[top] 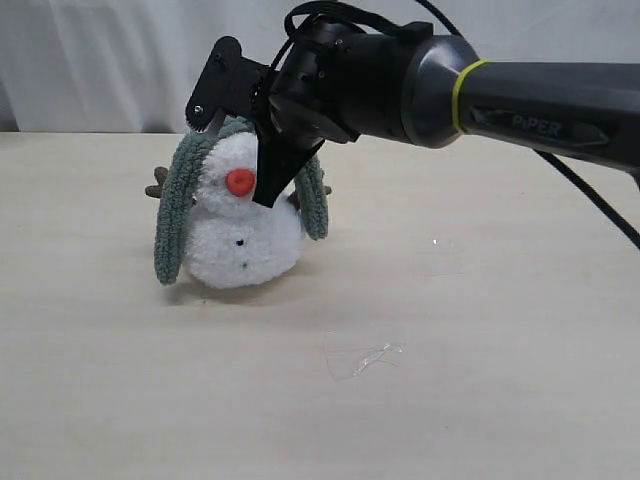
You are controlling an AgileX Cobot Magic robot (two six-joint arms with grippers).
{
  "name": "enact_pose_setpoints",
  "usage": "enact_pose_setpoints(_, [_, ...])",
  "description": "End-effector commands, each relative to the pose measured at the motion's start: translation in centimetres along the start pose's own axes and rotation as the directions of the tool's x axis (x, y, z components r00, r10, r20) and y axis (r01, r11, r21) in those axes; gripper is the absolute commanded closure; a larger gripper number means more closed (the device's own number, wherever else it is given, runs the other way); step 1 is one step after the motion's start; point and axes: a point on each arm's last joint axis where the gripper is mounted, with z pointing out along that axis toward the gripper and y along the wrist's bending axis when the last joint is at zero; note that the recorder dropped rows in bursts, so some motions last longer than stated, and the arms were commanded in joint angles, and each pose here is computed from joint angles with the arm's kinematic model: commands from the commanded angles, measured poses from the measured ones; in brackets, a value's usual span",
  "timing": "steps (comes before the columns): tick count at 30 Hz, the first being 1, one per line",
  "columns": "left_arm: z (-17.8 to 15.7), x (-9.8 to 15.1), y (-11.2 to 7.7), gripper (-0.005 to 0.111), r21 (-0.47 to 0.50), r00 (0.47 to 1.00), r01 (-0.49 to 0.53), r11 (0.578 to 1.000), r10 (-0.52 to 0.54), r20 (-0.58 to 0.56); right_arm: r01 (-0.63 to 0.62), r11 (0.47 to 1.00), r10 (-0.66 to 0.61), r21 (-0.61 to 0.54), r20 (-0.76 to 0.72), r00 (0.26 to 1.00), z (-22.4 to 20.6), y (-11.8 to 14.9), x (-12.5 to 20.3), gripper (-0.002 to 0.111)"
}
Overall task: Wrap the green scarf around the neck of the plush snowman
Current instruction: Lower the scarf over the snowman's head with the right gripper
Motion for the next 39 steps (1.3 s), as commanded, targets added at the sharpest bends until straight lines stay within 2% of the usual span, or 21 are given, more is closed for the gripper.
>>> enact_pose_setpoints(1, [0.0,0.0,0.0,0.095,0.008,1.0,0.005,1.0,-0.005,0.011,-0.04,0.999,0.04,-0.008,-0.005,0.999,0.0,-0.2,0.2,0.104])
enact_pose_setpoints(5, [0.0,0.0,0.0,0.095,0.008,1.0,0.005,1.0,-0.005,0.011,-0.084,0.996,0.083,-0.009,-0.028,0.996,0.5,-0.3,0.6,0.104])
enact_pose_setpoints(12, [0.0,0.0,0.0,0.095,0.008,1.0,0.005,1.0,-0.005,0.011,-0.089,0.995,0.084,-0.035,-0.115,0.99,2.4,0.6,1.9,0.104])
enact_pose_setpoints(20, [0.0,0.0,0.0,0.095,0.008,1.0,0.005,1.0,-0.005,0.011,-0.09,0.995,0.087,-0.036,-0.082,0.993,2.5,0.7,1.6,0.104])
enact_pose_setpoints(23, [0.0,0.0,0.0,0.095,0.008,1.0,0.005,1.0,-0.005,0.011,-0.148,0.989,0.146,-0.028,-0.077,0.986,2.7,0.2,1.8,0.104])
enact_pose_setpoints(30, [0.0,0.0,0.0,0.095,0.008,1.0,0.005,1.0,-0.005,0.011,-0.217,0.965,0.205,-0.148,-0.091,0.975,2.3,1.1,1.7,0.103])
enact_pose_setpoints(39, [0.0,0.0,0.0,0.095,0.008,1.0,0.005,1.0,-0.005,0.011,-0.256,0.952,0.247,-0.168,-0.069,0.966,0.3,0.2,1.2,0.082])
